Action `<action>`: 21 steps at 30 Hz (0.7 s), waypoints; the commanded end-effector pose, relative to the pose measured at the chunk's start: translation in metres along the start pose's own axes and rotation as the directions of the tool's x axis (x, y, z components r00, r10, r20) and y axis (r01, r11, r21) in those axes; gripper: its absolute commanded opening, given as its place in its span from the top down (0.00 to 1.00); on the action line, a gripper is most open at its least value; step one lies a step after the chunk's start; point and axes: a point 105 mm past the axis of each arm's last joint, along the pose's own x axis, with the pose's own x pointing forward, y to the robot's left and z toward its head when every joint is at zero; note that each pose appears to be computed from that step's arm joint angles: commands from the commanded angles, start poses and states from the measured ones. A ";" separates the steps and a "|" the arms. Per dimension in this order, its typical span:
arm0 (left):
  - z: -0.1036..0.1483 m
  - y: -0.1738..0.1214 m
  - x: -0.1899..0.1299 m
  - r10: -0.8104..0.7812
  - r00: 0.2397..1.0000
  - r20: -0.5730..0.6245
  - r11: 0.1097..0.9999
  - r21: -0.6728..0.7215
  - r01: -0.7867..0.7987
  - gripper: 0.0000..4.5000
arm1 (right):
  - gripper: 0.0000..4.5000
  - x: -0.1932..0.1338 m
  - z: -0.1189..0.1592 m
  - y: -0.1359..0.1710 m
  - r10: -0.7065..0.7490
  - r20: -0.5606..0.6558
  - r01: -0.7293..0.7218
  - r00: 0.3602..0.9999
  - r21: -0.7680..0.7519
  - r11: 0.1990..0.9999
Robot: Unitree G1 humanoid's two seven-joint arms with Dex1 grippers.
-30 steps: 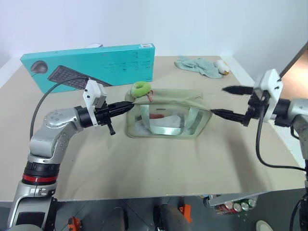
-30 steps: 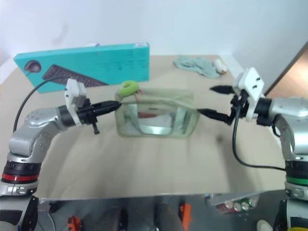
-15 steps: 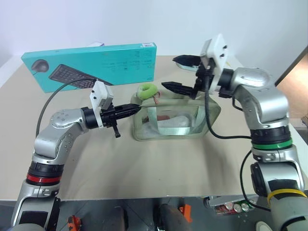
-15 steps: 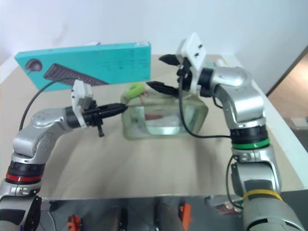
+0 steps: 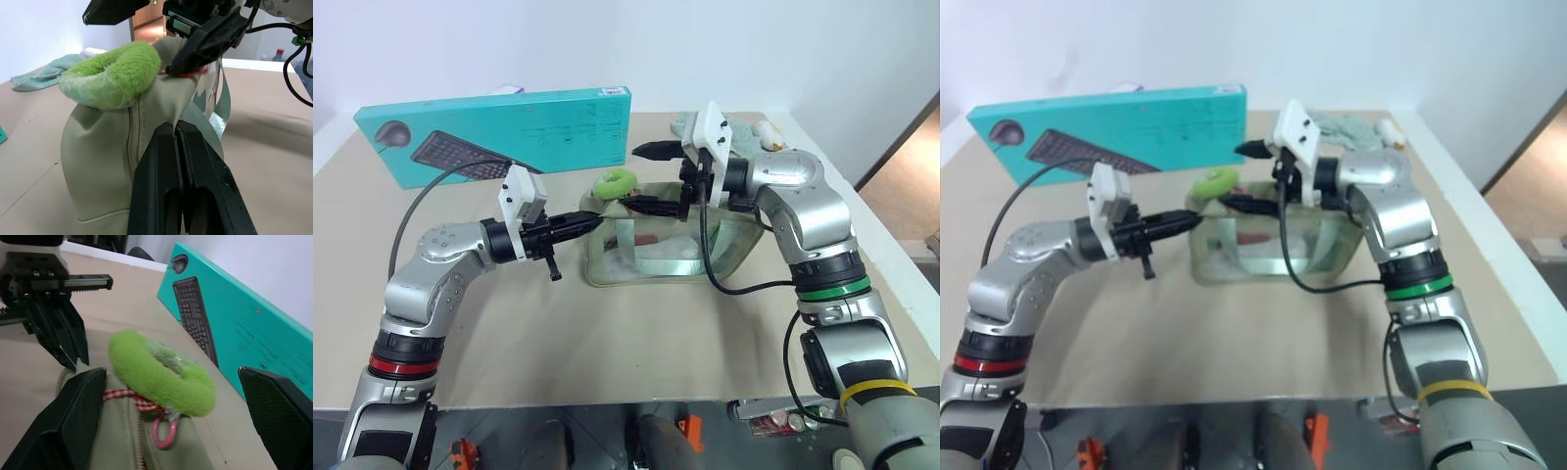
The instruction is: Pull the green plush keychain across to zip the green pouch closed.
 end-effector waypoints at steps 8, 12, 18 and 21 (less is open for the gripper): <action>0.010 -0.005 0.002 -0.011 1.000 0.027 0.999 0.030 0.010 1.00 | 0.01 0.011 0.016 0.001 0.029 0.040 -0.027 0.999 -0.057 0.998; 0.009 -0.006 0.002 -0.011 1.000 0.028 1.000 0.029 0.010 1.00 | 0.01 0.009 0.011 -0.003 0.013 0.031 -0.012 0.999 -0.026 1.000; 0.008 -0.007 0.002 -0.008 1.000 0.026 1.000 0.027 0.008 1.00 | 0.01 0.008 0.009 -0.006 -0.004 0.035 0.003 0.999 0.021 1.000; 0.008 -0.006 0.002 -0.007 1.000 0.025 1.000 0.027 0.006 1.00 | 0.01 0.008 0.009 -0.007 -0.007 0.040 0.005 0.999 0.041 0.999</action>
